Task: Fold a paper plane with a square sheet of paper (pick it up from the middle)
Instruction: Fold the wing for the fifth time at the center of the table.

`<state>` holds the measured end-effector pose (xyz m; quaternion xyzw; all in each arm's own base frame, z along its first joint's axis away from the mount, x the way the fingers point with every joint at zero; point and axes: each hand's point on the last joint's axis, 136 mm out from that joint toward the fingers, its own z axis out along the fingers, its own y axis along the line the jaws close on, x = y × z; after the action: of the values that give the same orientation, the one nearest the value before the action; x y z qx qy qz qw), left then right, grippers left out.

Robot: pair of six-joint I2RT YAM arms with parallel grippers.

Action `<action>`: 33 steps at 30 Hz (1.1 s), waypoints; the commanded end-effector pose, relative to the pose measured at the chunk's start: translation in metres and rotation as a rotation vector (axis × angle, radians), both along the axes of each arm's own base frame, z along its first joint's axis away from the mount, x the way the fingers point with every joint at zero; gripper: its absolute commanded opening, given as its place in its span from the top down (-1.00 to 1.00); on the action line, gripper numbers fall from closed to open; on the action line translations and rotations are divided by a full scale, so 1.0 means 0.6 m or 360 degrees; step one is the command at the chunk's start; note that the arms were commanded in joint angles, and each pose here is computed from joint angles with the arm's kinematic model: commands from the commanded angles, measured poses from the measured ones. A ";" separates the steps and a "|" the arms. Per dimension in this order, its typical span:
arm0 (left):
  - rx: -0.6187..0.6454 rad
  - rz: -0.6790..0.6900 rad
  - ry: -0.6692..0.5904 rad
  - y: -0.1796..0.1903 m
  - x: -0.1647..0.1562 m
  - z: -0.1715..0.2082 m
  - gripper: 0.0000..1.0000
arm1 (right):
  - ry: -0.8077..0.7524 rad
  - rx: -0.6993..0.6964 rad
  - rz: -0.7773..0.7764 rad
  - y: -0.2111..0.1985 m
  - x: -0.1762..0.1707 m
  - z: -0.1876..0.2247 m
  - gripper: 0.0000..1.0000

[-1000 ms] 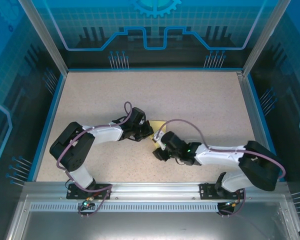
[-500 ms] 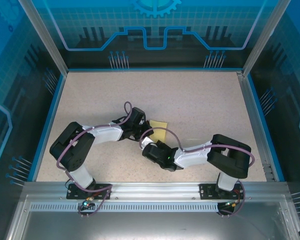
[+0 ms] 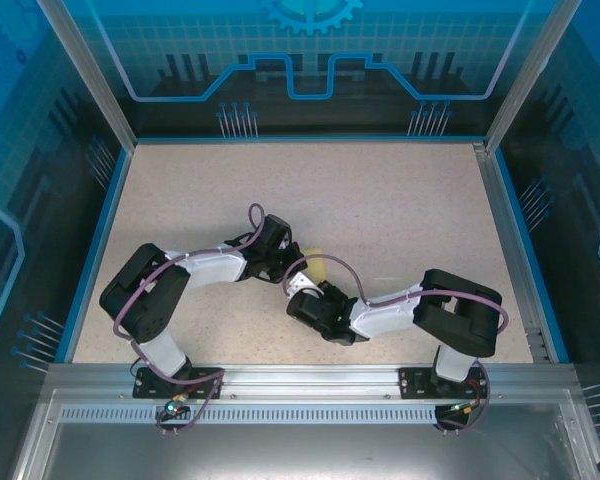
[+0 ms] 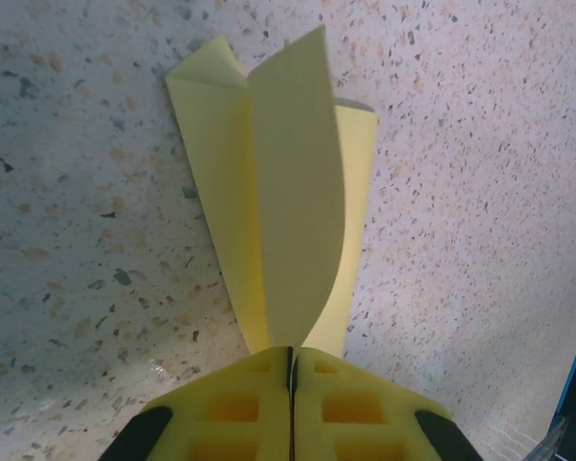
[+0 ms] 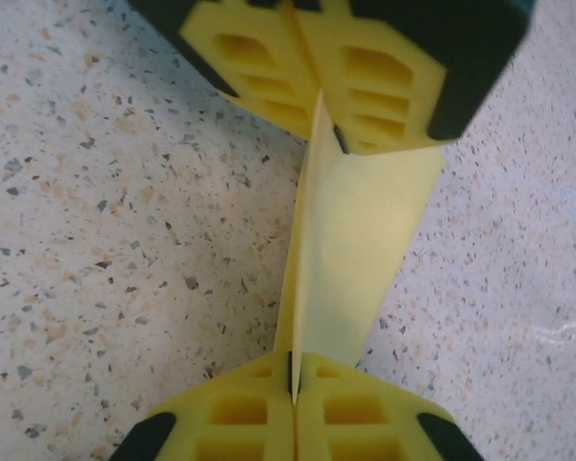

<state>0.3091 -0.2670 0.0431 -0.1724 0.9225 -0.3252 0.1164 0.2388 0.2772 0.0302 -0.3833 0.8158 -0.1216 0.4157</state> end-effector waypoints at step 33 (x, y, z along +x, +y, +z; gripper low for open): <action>0.0236 0.0294 -0.0089 0.097 -0.003 0.057 -0.26 | 0.0615 0.1001 0.0007 -0.007 0.023 -0.021 1.00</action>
<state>0.3110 -0.2142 0.0838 -0.2305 0.9192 -0.2560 0.1907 0.2570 0.2733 0.0162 -0.2841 0.8683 0.1654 0.3714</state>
